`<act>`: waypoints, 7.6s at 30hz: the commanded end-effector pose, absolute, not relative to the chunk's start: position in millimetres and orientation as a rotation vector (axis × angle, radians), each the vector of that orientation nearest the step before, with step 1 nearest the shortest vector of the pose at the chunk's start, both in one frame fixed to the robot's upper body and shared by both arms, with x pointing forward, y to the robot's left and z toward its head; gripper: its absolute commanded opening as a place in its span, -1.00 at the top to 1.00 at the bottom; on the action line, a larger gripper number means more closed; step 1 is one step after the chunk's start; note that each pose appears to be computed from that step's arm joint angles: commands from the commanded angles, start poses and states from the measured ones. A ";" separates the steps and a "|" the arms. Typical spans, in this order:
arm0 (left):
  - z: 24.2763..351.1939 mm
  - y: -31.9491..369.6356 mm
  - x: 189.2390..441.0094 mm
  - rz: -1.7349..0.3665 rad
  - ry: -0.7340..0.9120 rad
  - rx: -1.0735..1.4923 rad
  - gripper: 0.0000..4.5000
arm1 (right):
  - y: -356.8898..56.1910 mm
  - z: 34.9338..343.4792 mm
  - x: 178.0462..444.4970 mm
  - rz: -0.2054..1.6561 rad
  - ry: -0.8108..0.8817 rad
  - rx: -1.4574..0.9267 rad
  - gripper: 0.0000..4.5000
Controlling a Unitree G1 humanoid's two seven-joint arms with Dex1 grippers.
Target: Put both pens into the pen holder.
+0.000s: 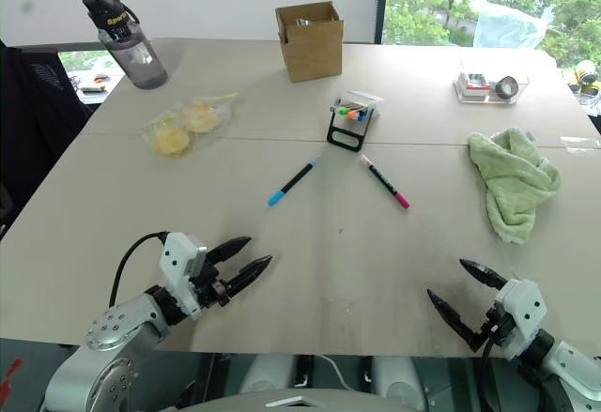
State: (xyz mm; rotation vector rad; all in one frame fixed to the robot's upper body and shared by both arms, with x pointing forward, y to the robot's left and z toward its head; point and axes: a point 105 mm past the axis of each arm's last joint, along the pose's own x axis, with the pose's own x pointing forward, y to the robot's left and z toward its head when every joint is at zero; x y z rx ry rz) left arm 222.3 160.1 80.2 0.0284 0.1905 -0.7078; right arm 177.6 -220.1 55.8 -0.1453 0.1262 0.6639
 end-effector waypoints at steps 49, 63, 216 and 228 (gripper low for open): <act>44.2 142.9 346.0 -0.775 0.262 0.192 -0.40 | -157.9 126.8 204.2 0.854 -0.056 -0.096 -0.99; 56.6 142.1 349.4 -0.757 0.199 0.155 0.97 | -158.8 124.5 205.4 0.842 -0.049 -0.107 -1.00; 179.0 128.8 284.9 -0.858 -0.068 -0.550 -0.62 | -131.8 131.0 280.6 0.816 0.008 -0.183 0.98; 188.6 106.1 295.8 -0.905 -0.050 -0.823 -0.62 | -98.9 156.1 250.7 1.064 -0.195 -0.101 0.98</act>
